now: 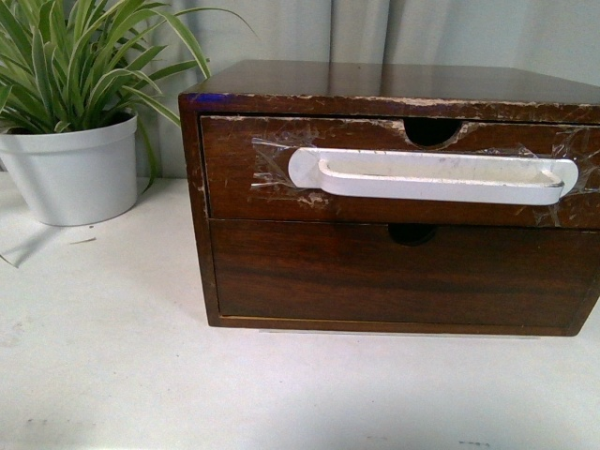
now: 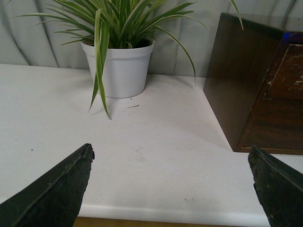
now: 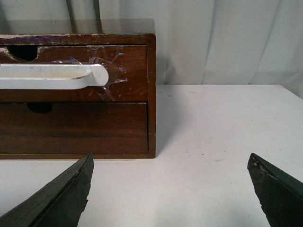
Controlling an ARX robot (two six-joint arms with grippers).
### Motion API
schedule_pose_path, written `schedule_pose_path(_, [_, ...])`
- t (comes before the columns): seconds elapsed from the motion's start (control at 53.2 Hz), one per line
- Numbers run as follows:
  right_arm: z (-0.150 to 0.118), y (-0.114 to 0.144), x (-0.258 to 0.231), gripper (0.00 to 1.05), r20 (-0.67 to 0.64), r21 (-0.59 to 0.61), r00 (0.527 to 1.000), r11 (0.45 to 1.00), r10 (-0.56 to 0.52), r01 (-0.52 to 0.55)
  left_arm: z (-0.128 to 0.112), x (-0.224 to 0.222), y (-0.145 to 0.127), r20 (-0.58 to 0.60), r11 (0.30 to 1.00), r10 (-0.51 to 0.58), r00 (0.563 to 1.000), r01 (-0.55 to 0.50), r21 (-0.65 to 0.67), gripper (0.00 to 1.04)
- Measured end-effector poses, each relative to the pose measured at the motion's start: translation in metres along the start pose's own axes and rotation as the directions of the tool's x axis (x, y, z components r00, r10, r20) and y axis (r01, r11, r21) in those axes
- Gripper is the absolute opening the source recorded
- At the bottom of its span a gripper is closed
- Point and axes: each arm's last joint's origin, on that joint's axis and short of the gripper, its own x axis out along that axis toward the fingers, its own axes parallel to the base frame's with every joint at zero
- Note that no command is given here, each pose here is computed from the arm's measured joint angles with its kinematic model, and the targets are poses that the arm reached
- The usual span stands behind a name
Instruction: Open drawer
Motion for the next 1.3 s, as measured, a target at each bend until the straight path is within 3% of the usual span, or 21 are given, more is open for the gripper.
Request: schedule_pose_path(1.297, [0.0,0.0,0.0,0.96,0.0,0.0,1.0,1.0,0.0,0.0,0.0,0.0,0.0,0.0,1.0,0.0,1.0,0.0,0.0,0.99])
